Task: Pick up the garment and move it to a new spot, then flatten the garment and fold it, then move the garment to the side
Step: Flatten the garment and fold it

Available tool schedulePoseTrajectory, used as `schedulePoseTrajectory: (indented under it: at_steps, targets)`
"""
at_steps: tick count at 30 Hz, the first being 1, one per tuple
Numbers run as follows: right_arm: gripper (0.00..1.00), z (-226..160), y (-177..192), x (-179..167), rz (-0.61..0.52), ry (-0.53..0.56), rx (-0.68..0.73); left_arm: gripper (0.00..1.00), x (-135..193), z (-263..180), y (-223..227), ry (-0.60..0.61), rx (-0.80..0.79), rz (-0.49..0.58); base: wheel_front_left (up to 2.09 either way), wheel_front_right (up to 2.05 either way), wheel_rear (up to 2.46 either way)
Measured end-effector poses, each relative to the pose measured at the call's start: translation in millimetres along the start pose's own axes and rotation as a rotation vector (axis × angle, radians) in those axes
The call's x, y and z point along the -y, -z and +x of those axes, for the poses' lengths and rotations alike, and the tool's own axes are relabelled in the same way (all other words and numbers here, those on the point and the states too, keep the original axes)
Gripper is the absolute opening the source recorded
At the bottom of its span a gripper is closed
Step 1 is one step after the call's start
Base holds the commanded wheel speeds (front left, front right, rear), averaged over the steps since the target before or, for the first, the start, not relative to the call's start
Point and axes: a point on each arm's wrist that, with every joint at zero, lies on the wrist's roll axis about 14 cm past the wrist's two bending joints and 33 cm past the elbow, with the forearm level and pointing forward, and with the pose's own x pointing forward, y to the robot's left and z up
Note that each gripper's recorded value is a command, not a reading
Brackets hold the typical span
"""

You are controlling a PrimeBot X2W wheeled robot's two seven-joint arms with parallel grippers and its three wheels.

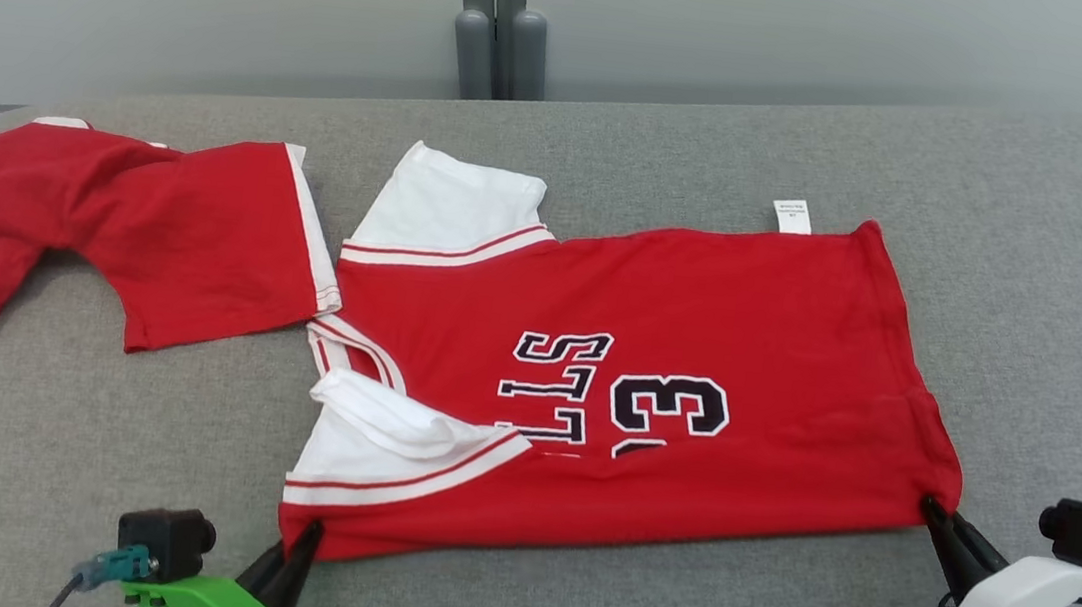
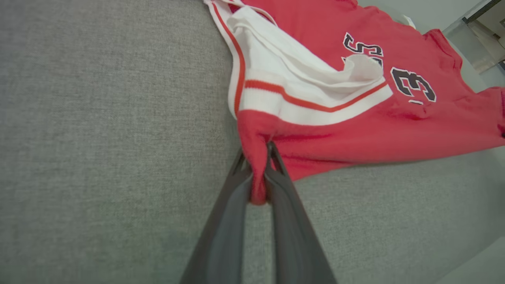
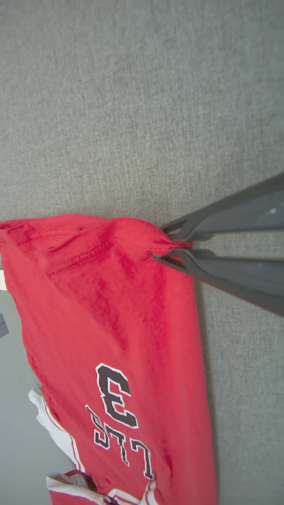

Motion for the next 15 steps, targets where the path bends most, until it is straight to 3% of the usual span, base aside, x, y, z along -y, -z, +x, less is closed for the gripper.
schedulePoseTrajectory:
  at_steps: [15]
  targets:
    - [0.00,-50.5,36.8,24.9,0.045,0.050,-0.142,0.00,7.9,-49.7,37.7,-0.031,-0.132,-0.023,0.00,0.00,0.00]
